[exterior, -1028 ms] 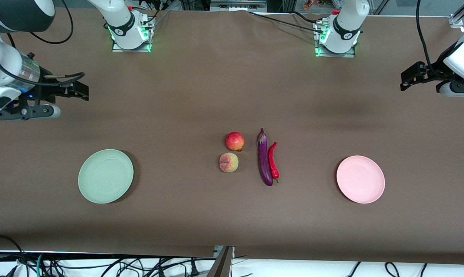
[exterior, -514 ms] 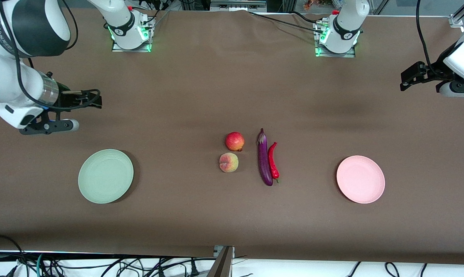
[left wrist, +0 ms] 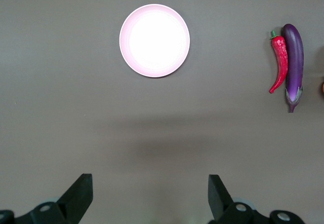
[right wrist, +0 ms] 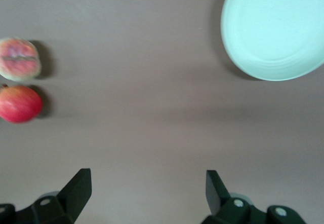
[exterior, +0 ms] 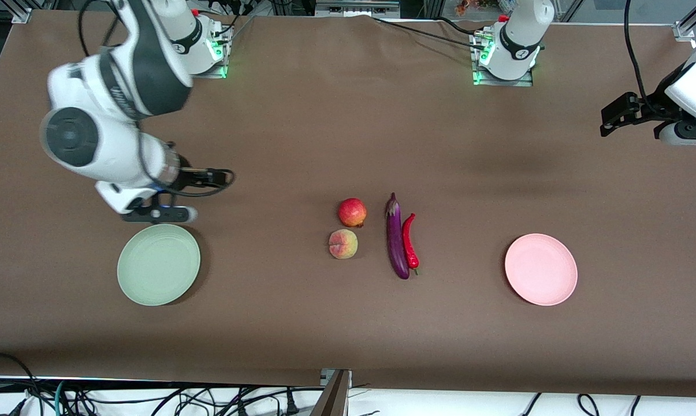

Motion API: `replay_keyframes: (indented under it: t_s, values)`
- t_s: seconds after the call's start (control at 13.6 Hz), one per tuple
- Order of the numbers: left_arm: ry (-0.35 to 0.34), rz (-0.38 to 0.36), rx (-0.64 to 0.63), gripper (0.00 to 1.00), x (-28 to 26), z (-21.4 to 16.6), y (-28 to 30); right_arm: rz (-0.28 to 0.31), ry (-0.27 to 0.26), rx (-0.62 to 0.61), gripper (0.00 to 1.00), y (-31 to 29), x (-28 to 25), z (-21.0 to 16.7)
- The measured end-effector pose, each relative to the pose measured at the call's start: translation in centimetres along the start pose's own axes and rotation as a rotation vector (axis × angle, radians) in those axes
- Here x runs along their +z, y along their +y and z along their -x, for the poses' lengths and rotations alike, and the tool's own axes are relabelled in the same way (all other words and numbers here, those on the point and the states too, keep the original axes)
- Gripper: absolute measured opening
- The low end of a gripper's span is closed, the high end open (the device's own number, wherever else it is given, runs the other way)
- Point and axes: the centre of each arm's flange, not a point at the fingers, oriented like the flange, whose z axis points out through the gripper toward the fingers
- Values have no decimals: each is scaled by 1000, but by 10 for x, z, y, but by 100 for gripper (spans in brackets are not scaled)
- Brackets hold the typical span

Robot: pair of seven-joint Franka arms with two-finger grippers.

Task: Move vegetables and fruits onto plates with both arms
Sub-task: 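Reach the right gripper toward the red pomegranate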

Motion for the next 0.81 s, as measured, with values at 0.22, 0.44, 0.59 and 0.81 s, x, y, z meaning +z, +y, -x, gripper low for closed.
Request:
replay_keyframes:
  t_s: [0.22,0.44,0.59,0.81]
  values:
    - [1,-1,15,100,0,0,8,-23,54,81,100,-62,23,10]
    - [1,-1,13,100,0,0,7,-73,115,161,100,-126,59,21]
    - [1,-1,12,100,0,0,7,-118,155,192,100,-165,86,28]
    - [1,-1,11,100,0,0,6,-164,189,196,100,-203,122,38]
